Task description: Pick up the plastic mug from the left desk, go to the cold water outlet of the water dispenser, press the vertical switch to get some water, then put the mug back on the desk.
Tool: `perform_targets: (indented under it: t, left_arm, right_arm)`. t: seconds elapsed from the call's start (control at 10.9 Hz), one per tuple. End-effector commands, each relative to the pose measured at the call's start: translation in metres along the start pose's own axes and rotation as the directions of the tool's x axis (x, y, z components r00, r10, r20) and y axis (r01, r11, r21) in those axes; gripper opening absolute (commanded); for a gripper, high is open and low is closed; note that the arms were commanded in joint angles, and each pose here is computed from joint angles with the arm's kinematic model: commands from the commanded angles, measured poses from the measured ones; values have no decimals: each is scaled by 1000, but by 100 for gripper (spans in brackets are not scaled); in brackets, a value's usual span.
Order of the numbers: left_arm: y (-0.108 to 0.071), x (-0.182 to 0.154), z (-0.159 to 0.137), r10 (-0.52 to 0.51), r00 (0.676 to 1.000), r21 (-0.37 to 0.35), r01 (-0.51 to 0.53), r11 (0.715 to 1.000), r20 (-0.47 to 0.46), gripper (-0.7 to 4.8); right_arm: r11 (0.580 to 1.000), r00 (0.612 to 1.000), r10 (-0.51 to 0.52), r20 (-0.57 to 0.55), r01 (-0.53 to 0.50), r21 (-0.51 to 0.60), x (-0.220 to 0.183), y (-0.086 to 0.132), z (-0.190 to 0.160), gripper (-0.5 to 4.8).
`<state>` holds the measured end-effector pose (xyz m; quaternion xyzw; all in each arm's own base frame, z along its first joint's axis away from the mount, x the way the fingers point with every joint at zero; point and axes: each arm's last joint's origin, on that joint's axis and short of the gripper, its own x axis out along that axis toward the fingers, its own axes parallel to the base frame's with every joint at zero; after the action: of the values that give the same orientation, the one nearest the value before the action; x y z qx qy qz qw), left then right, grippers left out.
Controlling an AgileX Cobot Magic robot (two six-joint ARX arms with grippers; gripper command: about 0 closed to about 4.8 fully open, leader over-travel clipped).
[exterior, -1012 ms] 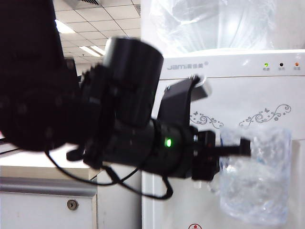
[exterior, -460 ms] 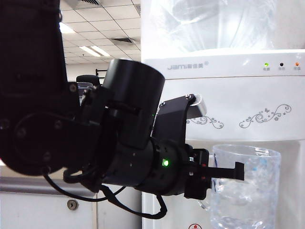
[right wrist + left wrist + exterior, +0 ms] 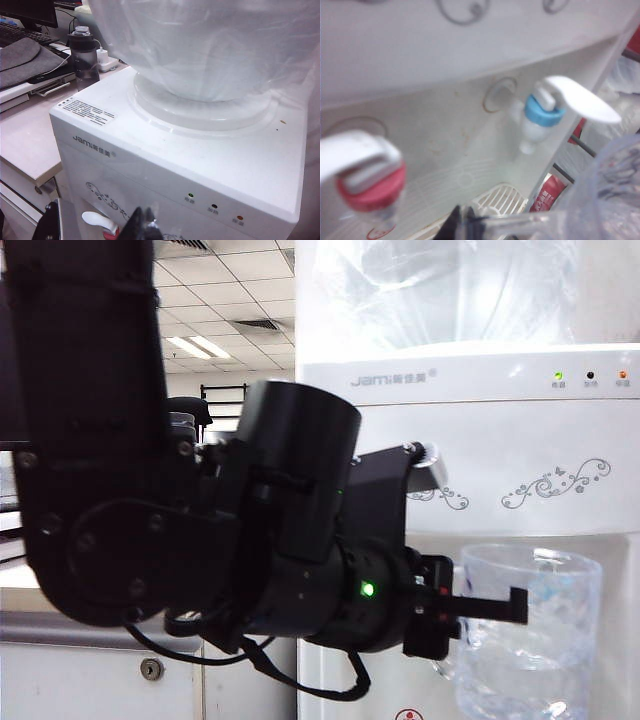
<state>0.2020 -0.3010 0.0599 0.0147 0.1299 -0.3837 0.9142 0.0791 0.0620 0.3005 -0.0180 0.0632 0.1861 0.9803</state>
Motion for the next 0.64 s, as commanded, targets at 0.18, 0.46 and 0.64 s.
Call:
perform_targets:
  t: [0.18,0.46,0.64]
  left_arm:
    - [0,6,1,-3,999,12,2,1000,43,-6]
    - [5,11,-3,8,999,7,-8,1000,34,-6]
    - [6,15,-6,0,1000,7,0,1000,29,-6]
  right_arm:
    - [1000,1000,2,19,-2,8,-3,-1,2,-1]
    - [1000,1000,1,23,-1,10,-7,-3,2,-1]
    - [1000,1000,2,24,-2,10,-8,-3,1,-1]
